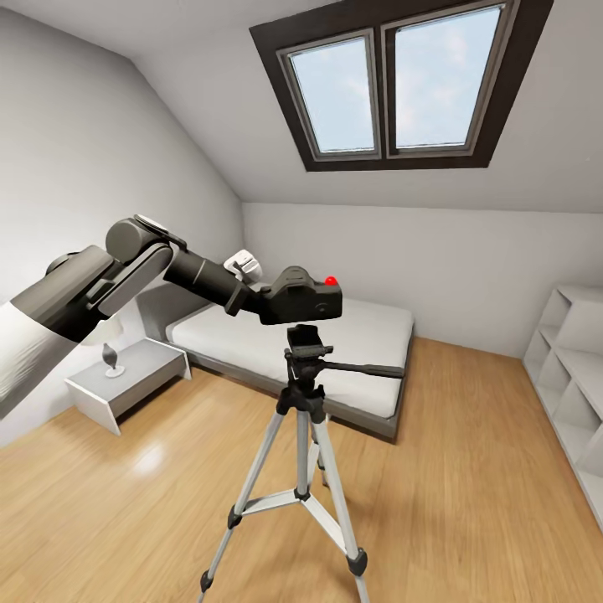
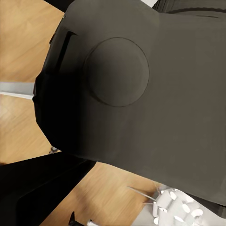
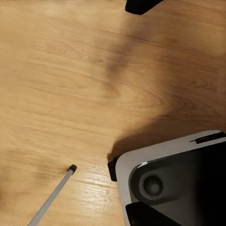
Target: Attach the digital camera to the camera tripod in the bedroom.
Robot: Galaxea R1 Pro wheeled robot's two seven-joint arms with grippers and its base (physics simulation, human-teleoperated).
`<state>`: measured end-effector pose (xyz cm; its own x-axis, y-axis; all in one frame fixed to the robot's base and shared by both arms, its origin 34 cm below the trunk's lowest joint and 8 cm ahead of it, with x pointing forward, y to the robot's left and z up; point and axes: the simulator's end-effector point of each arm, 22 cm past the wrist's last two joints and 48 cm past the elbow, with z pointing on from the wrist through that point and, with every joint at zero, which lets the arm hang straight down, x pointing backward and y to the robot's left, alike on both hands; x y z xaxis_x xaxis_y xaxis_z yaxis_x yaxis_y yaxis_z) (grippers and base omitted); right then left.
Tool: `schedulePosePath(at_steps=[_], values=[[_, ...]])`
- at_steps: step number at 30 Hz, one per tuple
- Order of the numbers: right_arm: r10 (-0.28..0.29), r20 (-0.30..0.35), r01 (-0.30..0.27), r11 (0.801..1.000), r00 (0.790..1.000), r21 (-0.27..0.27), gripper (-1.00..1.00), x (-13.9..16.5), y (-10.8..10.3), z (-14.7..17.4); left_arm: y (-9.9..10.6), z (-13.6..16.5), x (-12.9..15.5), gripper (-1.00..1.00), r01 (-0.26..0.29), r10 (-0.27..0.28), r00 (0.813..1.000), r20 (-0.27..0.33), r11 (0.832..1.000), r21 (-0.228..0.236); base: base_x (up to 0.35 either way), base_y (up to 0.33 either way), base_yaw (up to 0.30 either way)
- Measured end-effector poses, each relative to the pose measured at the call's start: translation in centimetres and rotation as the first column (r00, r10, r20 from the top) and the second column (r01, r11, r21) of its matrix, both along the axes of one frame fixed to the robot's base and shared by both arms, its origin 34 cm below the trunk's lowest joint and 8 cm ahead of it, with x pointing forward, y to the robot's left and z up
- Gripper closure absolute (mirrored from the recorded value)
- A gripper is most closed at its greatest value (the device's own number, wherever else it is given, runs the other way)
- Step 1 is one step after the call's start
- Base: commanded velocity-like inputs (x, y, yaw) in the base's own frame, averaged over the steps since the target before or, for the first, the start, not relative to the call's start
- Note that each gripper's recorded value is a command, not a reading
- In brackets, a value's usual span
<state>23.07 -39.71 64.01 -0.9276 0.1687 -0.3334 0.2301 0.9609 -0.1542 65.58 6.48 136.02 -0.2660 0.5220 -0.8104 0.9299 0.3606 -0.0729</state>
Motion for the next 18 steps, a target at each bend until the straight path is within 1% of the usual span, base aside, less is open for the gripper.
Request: schedulePosePath(at_steps=[4, 5, 6, 7, 8, 9, 10, 11, 12, 14, 15, 16, 18], values=[[0.017, -0.002, -0.017, 1.0, 1.0, 0.0, -1.0, 0.1, 0.1, 0.0, 0.0, 0.0, 0.0, 1.0, 0.001, -0.001, 1.0, 0.0, 1.0, 0.0, 0.0, 0.0, 0.0], [0.037, 0.02, -0.037, 0.999, 0.999, -0.001, -1.0, 0.9, 0.2, 0.2, -0.1, 0.0, 0.0, 1.0, 0.001, -0.001, 1.0, 0.0, 1.0, 0.0, 0.0, 0.0, 0.0], [0.045, 0.035, -0.045, 0.999, 0.998, -0.001, -1.0, 1.5, 0.2, 0.3, -0.1, 0.0, 0.0, 1.0, 0.001, -0.001, 1.0, 0.0, 1.0, 0.0, 0.0, 0.0, 0.0], [0.066, 0.079, -0.066, 0.998, 0.995, 0.003, -1.0, 2.8, 0.5, 0.6, -0.1, 0.0, 0.0, 1.0, 0.002, -0.002, 1.0, 0.0, 1.0, 0.0, 0.0, 0.0, 0.0], [0.079, 0.108, -0.081, 0.997, 0.991, 0.008, -1.0, 3.6, 0.7, 0.8, -0.1, 0.0, 0.0, 1.0, 0.002, -0.002, 1.0, 0.0, 1.0, 0.0, 0.0, 0.0, 0.0], [0.111, 0.174, -0.116, 0.993, 0.978, 0.02, -1.0, 5.2, 1.3, 1.4, -0.1, 0.0, 0.0, 1.0, 0.002, -0.002, 1.0, 0.0, 1.0, 0.0, 0.0, 0.0, 0.0], [0.128, 0.213, -0.137, 0.99, 0.969, 0.028, -1.0, 6.0, 1.7, 1.8, -0.1, 0.0, -0.1, 1.0, 0.003, -0.003, 1.0, 0.0, 1.0, -0.001, 0.0, 0.0, 0.0], [0.165, 0.288, -0.184, 0.982, 0.943, 0.038, -1.0, 7.4, 2.1, 2.8, -0.2, 0.0, -0.1, 1.0, 0.003, -0.003, 1.0, 0.0, 1.0, -0.001, 0.0, 0.0, 0.0], [0.208, 0.359, -0.24, 0.97, 0.91, 0.048, -1.0, 8.4, 2.6, 3.8, -0.2, 0.0, -0.1, 1.0, 0.004, -0.004, 1.0, 0.0, 1.0, -0.001, 0.0, 0.0, 0.0], [0.252, 0.424, -0.303, 0.951, 0.87, 0.056, -1.0, 9.1, 3.3, 4.9, -0.2, 0.0, -0.1, 1.0, 0.004, -0.004, 1.0, 0.0, 1.0, -0.001, 0.0, 0.0, 0.0], [0.361, 0.555, -0.466, 0.883, 0.75, 0.056, -1.0, 10.2, 4.6, 7.8, -0.1, 0.0, 0.0, 1.0, 0.002, -0.002, 1.0, 0.0, 1.0, 0.001, 0.0, 0.0, 0.0], [0.384, 0.572, -0.5, 0.864, 0.725, 0.054, -1.0, 10.2, 4.8, 8.3, -0.1, 0.0, -0.1, 1.0, 0.002, -0.002, 1.0, 0.0, 1.0, 0.001, 0.0, 0.0, 0.0], [0.41, 0.595, -0.544, 0.837, 0.691, 0.055, -1.0, 10.1, 5.4, 8.9, -0.1, -0.1, -0.1, 1.0, 0.003, -0.003, 1.0, -0.001, 1.0, 0.001, 0.0, 0.0, 0.0]])
